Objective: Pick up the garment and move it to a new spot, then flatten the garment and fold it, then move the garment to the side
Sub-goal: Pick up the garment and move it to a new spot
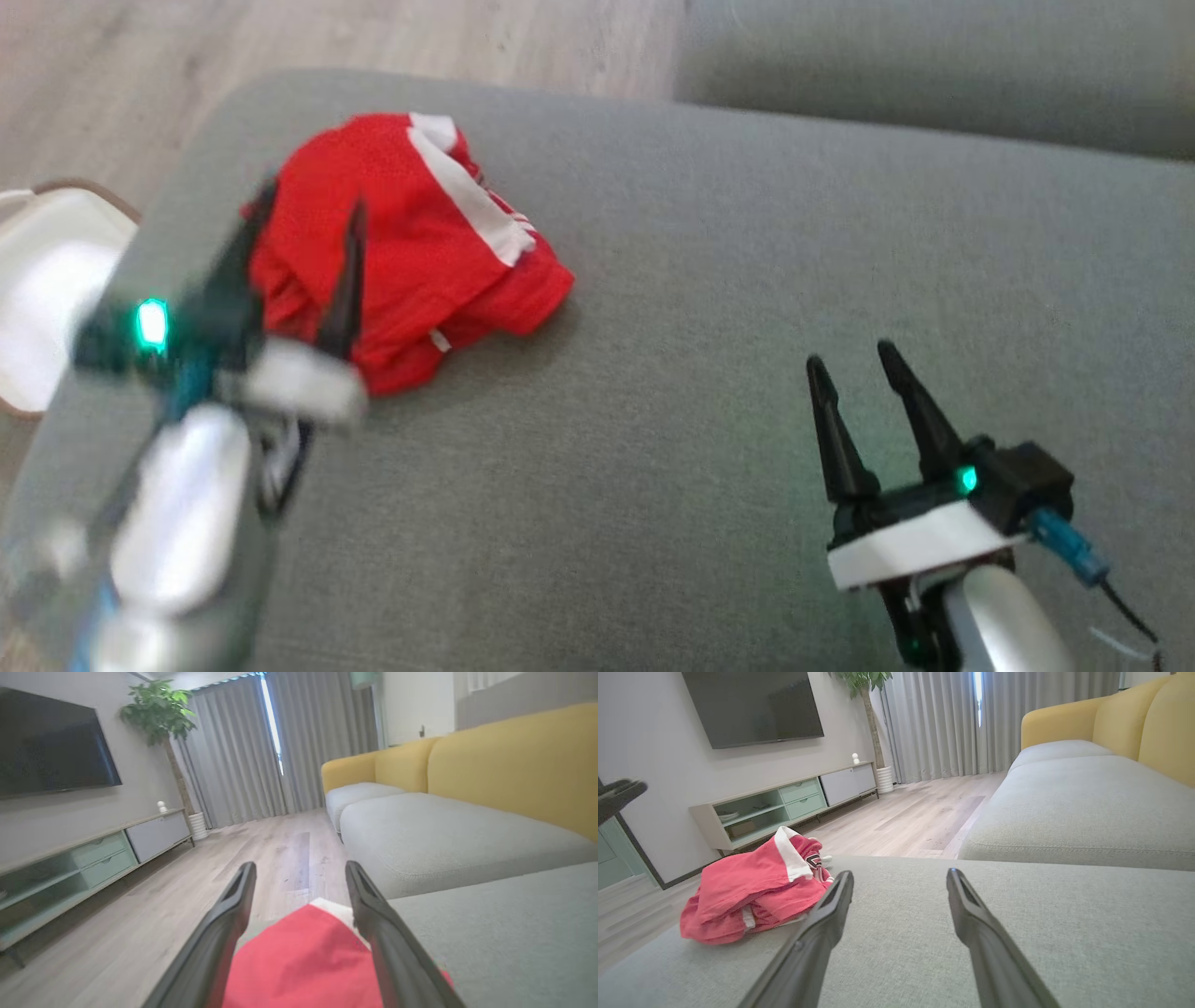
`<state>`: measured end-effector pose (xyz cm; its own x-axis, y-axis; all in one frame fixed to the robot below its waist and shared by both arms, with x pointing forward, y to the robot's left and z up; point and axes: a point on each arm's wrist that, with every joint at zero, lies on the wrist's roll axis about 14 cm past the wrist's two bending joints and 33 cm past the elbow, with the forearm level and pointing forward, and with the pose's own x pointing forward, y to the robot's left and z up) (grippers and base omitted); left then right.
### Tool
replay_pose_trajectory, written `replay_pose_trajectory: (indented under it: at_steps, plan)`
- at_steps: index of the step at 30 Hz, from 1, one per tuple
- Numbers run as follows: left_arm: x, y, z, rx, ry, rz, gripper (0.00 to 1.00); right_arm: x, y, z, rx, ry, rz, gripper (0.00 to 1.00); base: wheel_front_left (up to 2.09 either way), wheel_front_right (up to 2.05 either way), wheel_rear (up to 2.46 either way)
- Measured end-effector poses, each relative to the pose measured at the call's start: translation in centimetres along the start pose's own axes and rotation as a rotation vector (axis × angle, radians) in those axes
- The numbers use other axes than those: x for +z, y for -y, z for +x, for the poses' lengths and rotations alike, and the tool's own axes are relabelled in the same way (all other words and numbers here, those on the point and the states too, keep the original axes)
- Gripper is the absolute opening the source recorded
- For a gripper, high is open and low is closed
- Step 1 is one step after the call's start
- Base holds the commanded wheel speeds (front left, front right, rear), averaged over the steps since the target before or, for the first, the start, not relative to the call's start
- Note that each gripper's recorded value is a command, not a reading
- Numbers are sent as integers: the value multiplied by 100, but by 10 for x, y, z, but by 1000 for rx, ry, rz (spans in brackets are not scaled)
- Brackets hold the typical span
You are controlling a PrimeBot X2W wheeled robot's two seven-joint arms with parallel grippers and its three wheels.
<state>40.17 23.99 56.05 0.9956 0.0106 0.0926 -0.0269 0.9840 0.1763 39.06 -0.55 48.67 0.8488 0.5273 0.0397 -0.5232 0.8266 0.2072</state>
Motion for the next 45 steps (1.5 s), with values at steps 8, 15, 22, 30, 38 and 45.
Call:
replay_pose_trajectory:
  at_steps: [8, 15, 22, 30, 38, 45]
  plan:
    - [-23, 14, 89, -169, -371, 192, 100, -6, 30, 4, -71, -7, 12, 100, 0, 0, 0]
    - [-79, 20, 103, -232, -671, 240, 100, -8, 57, -3, -147, -6, 24, 100, 0, 0, 0]
    - [-108, 20, 104, -239, -774, 225, 100, -11, 71, -8, -188, -13, 25, 100, 0, 0, 0]
    - [-114, 21, 97, -245, -805, 181, 0, -10, 69, -6, -183, -10, 24, 100, 0, 0, 0]
    - [-47, 22, 131, -221, -483, 123, 0, 0, 69, -8, -186, 12, 10, 100, 0, 0, 0]
    - [52, 43, 139, -242, -159, 26, 0, 23, 68, -16, -200, 66, -20, 100, 0, 0, 0]
